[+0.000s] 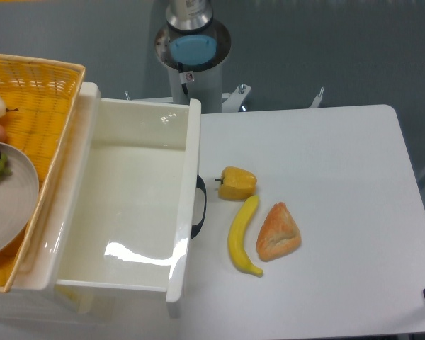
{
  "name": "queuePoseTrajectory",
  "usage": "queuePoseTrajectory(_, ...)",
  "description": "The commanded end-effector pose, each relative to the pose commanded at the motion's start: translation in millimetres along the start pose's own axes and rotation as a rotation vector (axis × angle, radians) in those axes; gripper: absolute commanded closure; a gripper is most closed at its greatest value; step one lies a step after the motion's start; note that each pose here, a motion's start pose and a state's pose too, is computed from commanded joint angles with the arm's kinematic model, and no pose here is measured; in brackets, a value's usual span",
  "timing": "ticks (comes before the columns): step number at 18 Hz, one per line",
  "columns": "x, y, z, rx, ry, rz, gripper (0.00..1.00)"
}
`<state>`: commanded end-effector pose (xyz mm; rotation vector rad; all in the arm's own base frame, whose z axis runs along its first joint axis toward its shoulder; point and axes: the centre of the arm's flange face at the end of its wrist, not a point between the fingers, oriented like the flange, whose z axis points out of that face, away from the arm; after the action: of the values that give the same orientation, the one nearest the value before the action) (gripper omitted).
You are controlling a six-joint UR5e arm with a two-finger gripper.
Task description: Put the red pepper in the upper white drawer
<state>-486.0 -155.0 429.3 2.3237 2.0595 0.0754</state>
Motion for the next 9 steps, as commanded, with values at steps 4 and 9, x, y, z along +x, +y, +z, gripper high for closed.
queuePoseTrajectory(4,-1.6,-4.7,2.8,-0.008,-0.002,-0.001,0.0)
queuePoseTrajectory(9,1.1,-7.1,3.7,-0.013,-0.012,0.006,0.0)
